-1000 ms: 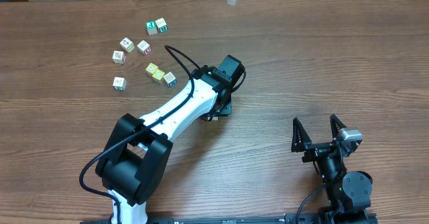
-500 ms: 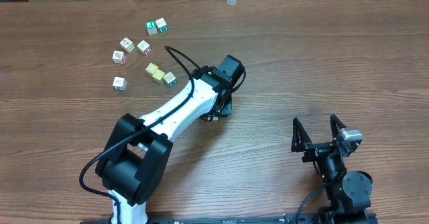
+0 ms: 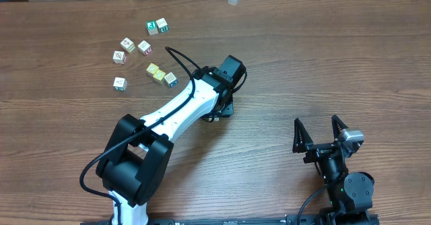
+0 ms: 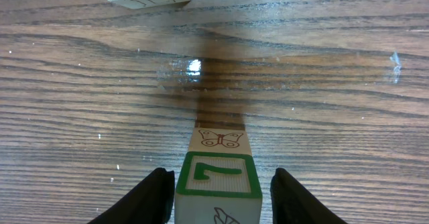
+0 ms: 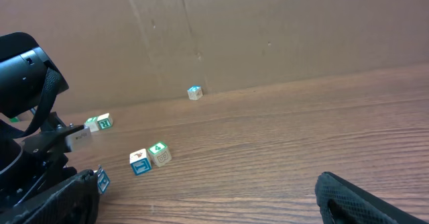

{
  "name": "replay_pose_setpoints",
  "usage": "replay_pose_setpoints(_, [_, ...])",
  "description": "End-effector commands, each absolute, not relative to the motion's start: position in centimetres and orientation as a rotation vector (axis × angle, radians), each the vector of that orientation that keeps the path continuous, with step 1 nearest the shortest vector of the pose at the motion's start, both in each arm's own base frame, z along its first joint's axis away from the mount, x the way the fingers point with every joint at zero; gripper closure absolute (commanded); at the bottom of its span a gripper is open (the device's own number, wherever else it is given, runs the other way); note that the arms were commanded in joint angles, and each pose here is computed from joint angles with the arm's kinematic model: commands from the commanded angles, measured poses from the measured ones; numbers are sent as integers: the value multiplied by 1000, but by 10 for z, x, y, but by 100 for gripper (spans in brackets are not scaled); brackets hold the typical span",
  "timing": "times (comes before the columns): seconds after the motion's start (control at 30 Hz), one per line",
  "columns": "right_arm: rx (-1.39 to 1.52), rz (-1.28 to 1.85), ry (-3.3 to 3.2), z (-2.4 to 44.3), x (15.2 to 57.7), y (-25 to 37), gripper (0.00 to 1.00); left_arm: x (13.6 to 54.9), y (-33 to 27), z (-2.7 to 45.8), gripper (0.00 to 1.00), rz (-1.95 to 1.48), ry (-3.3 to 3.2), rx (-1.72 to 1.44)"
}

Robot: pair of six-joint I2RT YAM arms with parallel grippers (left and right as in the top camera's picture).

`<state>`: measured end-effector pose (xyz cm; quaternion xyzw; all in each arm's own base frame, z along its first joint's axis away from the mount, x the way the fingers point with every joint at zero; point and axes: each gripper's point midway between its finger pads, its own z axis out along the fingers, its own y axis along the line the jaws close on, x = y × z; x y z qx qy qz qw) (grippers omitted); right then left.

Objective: Form a tower
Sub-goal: 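Lower the duck block onto the butterfly block and open the left gripper, then raise the left gripper and move it back over the cluster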

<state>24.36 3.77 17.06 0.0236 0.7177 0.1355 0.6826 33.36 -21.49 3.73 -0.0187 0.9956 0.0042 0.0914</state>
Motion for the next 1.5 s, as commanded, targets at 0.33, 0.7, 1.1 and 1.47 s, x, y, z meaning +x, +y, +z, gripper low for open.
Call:
replay_pose_setpoints(0.33, [58,307,1602,170,244,37,0,329,-216,32,29,24,2977,-52])
replay_pose_setpoints(0.7, [58,307,1602,170,244,37,0,353,-209,50,24,41,2917,37])
replay_pose_setpoints(1.1, [58,307,1602,170,244,37,0,435,-210,137,26,-96,2670,81])
replay_pose_setpoints(1.47, [58,307,1602,170,244,37,0,450,-197,132,43,-49,2629,-26])
